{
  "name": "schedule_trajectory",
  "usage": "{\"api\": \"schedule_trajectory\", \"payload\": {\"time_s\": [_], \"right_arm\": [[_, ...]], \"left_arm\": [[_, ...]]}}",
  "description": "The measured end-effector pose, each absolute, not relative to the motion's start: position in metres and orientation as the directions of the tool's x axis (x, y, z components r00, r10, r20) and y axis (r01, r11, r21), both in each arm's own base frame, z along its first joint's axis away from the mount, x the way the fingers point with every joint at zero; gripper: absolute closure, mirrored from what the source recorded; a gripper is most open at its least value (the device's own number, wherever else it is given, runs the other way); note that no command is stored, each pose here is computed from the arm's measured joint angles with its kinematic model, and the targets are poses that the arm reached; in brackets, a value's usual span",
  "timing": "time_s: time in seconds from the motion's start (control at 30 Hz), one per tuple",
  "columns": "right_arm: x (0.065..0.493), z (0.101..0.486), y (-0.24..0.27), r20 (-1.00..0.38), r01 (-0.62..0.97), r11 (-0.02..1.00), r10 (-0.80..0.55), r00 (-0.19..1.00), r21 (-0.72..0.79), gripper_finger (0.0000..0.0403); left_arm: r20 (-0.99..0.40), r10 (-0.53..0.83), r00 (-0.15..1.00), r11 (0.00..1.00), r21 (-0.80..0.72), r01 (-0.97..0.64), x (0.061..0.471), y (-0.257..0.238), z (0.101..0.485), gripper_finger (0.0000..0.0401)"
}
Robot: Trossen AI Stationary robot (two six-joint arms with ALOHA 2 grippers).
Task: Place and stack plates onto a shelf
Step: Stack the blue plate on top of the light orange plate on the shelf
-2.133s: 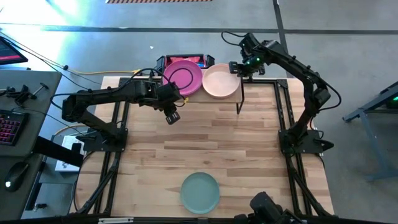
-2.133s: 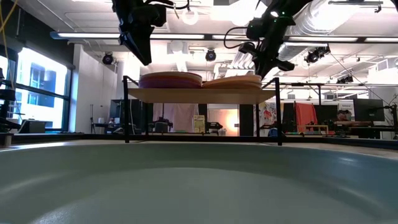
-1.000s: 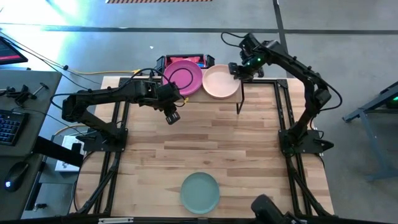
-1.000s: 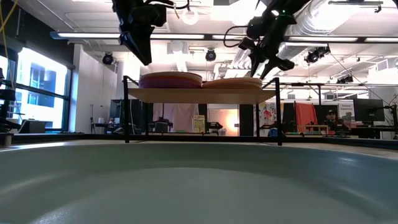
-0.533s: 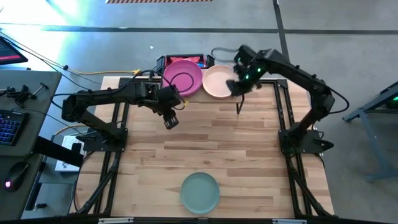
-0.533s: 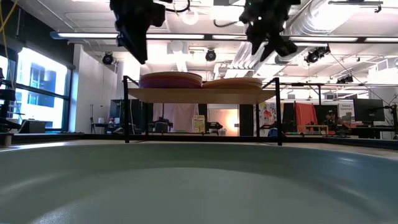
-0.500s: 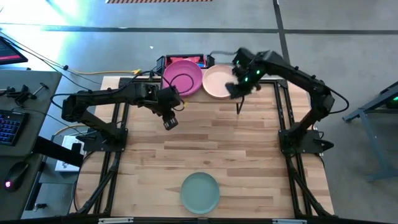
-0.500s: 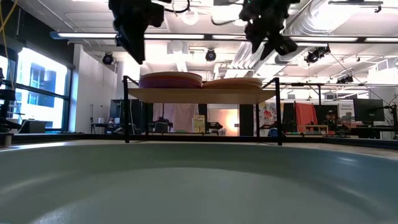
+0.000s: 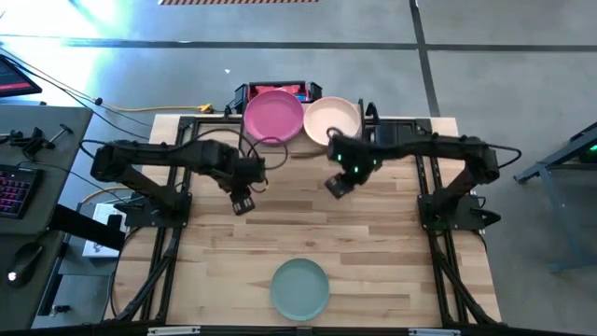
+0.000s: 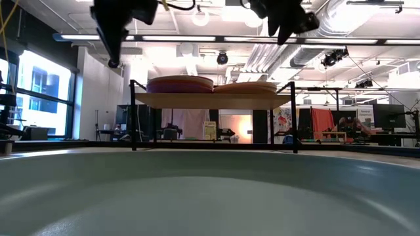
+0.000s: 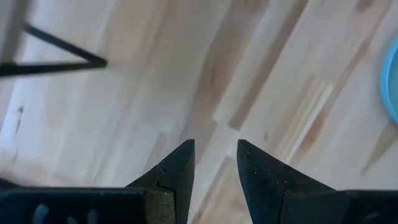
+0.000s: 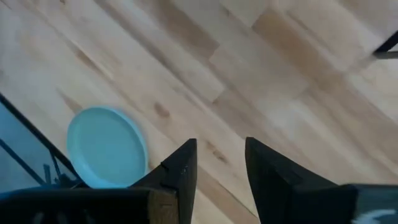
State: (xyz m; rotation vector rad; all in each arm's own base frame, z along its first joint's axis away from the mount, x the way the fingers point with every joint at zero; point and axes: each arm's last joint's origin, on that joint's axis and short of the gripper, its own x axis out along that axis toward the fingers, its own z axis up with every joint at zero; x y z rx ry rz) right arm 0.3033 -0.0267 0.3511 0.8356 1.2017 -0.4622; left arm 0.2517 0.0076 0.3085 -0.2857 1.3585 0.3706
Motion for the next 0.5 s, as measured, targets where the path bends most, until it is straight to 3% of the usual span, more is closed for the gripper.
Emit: {"api": "schedule_trajectory", "payload": {"time_s": [0.23, 0.5], "right_arm": [[0.312, 0.345, 0.03, -0.945, 0.729, 0.616, 0.087, 0.314, 0.299, 0.0289], [0.334, 0.312, 0.088, -0.958, 0.724, 0.635, 0.103, 0.266, 0.269, 0.0289]], "left_arm": [[-0.992, 0.08, 0.101, 0.927, 0.037, -0.374, 0.243, -0.023, 0.308, 0.0291], [-0.99, 0.078, 0.118, 0.937, 0.032, -0.349, 0.238, -0.058, 0.308, 0.0291]]}}
